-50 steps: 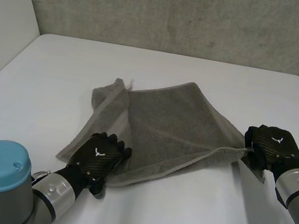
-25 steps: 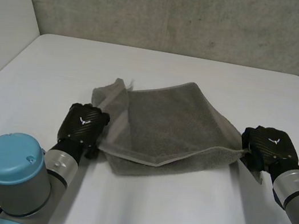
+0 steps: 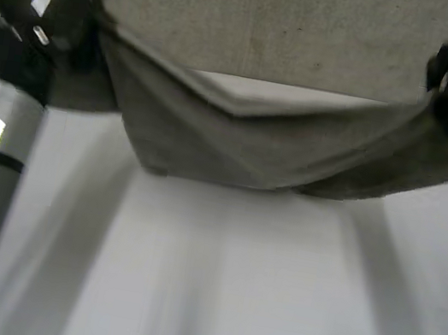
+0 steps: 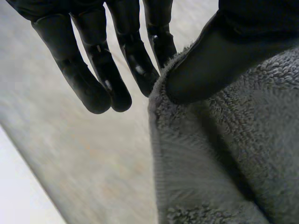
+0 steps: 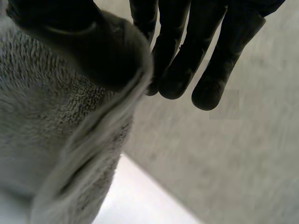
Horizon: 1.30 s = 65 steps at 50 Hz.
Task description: Fold the towel.
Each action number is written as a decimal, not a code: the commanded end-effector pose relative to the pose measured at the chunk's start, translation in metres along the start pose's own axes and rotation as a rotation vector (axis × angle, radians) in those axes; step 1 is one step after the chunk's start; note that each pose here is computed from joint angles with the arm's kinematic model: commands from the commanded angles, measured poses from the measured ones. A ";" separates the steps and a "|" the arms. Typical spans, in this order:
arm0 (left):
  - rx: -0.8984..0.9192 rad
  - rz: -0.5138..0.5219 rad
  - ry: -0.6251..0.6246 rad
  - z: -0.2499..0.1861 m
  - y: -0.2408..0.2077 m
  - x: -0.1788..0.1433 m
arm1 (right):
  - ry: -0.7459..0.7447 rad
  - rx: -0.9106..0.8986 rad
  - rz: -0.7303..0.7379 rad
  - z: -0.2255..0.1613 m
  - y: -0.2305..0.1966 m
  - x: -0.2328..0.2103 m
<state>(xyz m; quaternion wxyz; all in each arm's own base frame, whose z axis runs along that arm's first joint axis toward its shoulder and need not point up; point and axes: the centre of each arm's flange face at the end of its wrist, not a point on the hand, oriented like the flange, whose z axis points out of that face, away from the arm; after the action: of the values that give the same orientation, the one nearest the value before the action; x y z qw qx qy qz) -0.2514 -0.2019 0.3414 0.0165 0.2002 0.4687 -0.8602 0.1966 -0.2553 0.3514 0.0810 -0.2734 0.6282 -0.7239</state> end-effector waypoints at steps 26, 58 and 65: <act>-0.230 0.321 0.072 0.111 0.115 0.023 | 0.231 0.060 -0.563 0.139 0.022 -0.007; -0.166 0.317 0.142 0.041 0.160 0.042 | 0.044 0.000 -0.524 0.084 0.091 -0.057; -0.281 0.312 0.227 -0.016 0.215 0.068 | -0.102 -0.198 -0.478 0.064 0.167 -0.085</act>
<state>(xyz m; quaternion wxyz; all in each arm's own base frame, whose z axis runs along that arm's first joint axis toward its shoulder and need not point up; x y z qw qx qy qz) -0.2680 -0.3132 0.1916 0.1306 0.3423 0.5173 -0.7734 0.2650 -0.3165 0.2258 -0.1105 -0.4272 0.5615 -0.7000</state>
